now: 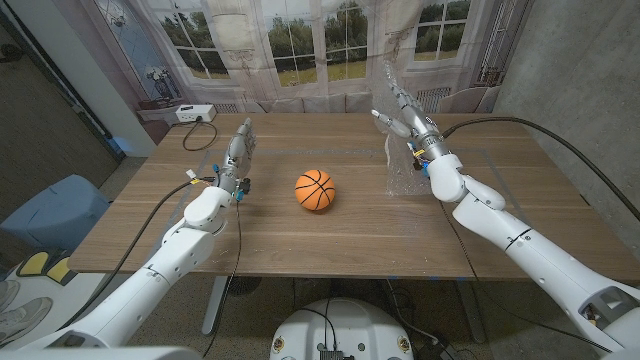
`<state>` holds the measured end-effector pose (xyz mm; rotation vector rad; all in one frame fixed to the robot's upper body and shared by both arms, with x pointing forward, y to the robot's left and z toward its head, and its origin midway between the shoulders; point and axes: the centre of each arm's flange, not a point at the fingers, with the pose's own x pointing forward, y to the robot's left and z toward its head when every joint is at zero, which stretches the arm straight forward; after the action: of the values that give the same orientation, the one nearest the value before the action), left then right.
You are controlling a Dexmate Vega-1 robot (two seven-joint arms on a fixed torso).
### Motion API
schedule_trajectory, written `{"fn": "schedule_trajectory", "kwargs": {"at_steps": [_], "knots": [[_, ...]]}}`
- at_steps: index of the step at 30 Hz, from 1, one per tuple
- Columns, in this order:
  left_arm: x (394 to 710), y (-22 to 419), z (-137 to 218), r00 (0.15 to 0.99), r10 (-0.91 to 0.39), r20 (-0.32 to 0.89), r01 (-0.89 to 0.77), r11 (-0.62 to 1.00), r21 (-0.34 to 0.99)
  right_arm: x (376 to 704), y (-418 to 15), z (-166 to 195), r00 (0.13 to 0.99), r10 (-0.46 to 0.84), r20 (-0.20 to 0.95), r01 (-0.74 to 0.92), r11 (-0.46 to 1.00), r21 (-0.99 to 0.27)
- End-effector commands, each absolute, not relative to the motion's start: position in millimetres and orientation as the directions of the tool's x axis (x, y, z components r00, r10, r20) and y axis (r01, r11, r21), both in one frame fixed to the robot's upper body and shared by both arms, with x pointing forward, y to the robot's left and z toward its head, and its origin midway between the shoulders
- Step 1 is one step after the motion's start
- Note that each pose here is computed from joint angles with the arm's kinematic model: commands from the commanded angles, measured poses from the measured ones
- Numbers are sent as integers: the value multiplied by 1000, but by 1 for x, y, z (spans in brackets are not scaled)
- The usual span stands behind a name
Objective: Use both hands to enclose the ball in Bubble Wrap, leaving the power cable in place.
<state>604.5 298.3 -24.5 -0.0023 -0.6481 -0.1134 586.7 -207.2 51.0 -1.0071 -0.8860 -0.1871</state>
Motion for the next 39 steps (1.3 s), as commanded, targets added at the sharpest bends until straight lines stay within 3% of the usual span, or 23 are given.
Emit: {"fn": "schedule_trajectory", "kwargs": {"at_steps": [1, 12, 19, 28, 39], "knots": [[608, 292, -21, 787, -122, 605, 120, 992, 44, 565, -203, 61, 541, 240, 806, 731, 339, -592], [616, 288, -15, 783, -145, 605, 137, 989, 60, 556, -204, 62, 438, 200, 876, 826, 295, -481], [621, 286, -9, 780, -159, 606, 144, 987, 73, 551, -205, 58, 405, 202, 892, 813, 366, -452], [629, 282, -1, 775, -176, 607, 157, 984, 85, 531, -200, 59, 400, 254, 880, 763, 440, -474], [635, 277, 4, 769, -196, 608, 173, 980, 97, 514, -189, 58, 448, 373, 813, 560, 591, -580]]}}
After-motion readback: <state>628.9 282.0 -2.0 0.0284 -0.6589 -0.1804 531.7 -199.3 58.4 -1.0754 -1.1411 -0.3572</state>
